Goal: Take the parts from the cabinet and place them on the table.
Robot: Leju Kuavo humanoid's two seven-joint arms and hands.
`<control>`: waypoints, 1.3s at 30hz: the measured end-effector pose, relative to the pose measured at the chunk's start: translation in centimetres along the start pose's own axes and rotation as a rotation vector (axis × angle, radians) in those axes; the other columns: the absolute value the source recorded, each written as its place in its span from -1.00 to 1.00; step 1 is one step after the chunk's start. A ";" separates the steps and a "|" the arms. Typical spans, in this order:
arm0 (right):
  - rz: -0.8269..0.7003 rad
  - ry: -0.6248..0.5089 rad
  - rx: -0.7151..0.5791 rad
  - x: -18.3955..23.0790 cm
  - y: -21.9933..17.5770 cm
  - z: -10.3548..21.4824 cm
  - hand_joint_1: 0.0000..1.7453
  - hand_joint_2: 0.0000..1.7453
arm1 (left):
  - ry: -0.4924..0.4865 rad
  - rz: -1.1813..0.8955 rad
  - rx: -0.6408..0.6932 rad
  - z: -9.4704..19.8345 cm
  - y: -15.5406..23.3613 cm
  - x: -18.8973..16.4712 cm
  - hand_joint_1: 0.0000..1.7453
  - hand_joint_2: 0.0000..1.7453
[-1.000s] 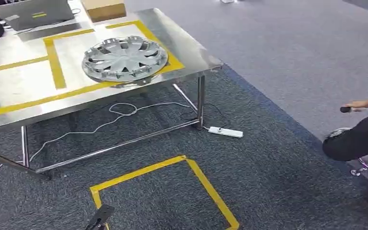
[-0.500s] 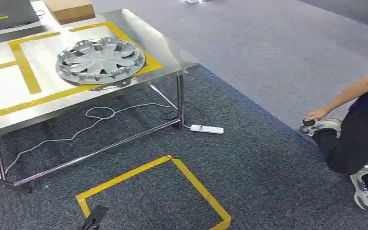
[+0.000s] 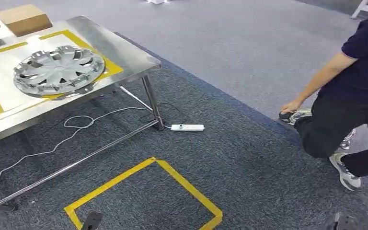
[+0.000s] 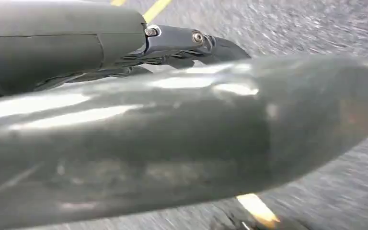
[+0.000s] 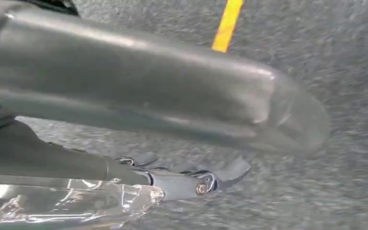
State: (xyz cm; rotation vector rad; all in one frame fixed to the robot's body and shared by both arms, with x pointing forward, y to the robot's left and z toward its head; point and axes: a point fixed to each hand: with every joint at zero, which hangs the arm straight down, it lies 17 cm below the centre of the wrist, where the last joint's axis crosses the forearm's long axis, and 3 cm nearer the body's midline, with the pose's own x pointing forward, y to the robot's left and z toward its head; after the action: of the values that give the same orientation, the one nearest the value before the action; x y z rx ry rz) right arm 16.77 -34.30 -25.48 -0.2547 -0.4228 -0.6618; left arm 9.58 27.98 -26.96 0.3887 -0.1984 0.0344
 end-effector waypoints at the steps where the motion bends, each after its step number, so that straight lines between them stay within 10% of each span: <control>1: 0.003 -0.003 0.000 0.1 0.0 0.0 -1.00 -1.00 | 0.013 -0.008 0.002 0.0 0.0 -0.8 -1.00 -1.00; 39: 0.292 0.214 -0.136 -9.0 -4.3 1.8 -1.00 -1.00 | -0.149 -0.270 -0.064 0.7 -2.2 4.0 -1.00 -1.00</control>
State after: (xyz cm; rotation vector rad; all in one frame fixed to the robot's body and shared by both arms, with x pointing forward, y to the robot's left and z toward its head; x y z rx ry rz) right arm 7.12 -32.10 -27.61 -0.3632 -0.1306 -0.4252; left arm 13.49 25.63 -26.35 0.3513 -0.2915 -0.2671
